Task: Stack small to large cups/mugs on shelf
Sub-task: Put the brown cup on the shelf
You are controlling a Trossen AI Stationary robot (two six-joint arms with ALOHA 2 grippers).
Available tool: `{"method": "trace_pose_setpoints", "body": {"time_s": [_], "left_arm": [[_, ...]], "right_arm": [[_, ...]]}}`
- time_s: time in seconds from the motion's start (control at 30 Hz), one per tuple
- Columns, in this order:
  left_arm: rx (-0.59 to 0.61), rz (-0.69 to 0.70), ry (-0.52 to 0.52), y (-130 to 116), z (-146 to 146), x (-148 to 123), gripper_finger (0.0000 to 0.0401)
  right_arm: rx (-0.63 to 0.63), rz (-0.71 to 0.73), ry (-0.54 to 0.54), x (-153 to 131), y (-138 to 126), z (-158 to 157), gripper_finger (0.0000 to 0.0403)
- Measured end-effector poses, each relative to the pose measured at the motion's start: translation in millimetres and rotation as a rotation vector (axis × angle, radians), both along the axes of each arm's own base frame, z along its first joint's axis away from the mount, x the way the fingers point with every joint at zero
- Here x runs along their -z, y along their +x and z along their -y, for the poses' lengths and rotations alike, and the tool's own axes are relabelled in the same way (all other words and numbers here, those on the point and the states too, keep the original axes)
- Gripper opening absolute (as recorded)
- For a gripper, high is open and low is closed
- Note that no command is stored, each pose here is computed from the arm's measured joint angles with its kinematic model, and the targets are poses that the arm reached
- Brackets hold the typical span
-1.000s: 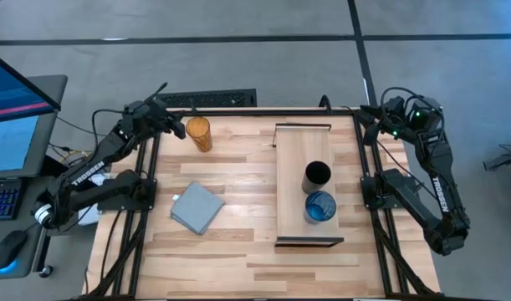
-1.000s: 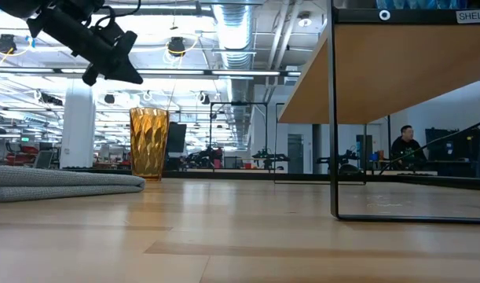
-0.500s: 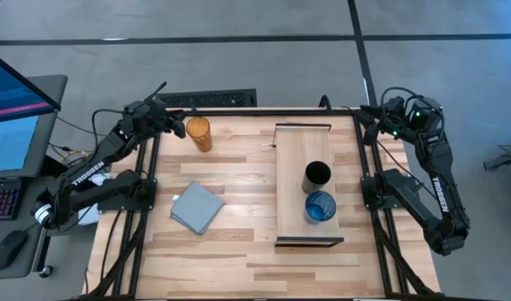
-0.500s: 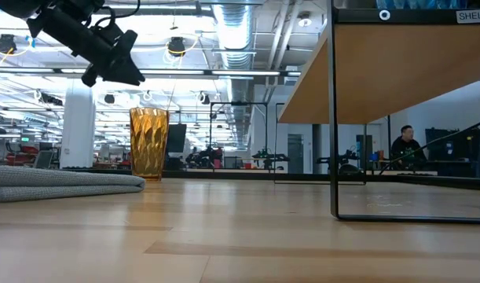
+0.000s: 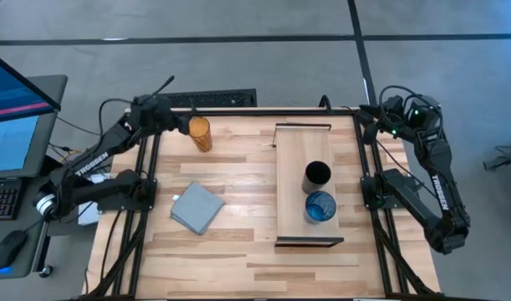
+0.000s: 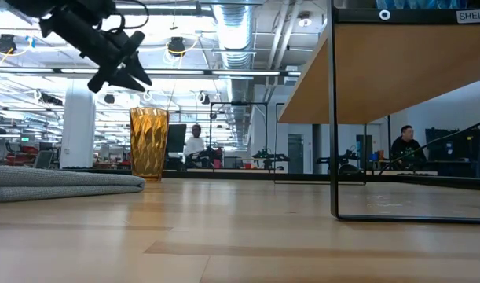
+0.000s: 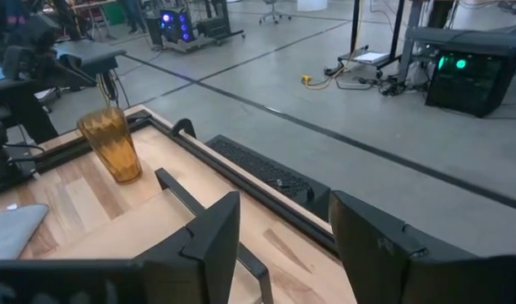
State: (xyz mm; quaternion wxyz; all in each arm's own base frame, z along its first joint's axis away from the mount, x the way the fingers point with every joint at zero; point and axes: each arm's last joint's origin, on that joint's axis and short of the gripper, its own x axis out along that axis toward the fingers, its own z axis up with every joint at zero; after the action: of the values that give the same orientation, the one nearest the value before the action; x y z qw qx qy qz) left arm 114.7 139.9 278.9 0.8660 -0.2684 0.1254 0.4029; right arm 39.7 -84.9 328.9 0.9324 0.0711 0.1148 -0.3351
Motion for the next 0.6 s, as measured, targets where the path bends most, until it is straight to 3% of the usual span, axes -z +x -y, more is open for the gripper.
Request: {"method": "trace_pose_setpoints", "body": {"time_s": [0.37,0.6], "left_arm": [[0.018,-0.196,-0.132,19,-26,-39,0.0098],[0.003,-0.383,-0.287,28,-40,-35,0.0098]], "right_arm": [[0.0,-0.016,0.062,5,3,13,0.0205],[-0.001,-0.026,0.095,8,5,20,0.0203]]}}
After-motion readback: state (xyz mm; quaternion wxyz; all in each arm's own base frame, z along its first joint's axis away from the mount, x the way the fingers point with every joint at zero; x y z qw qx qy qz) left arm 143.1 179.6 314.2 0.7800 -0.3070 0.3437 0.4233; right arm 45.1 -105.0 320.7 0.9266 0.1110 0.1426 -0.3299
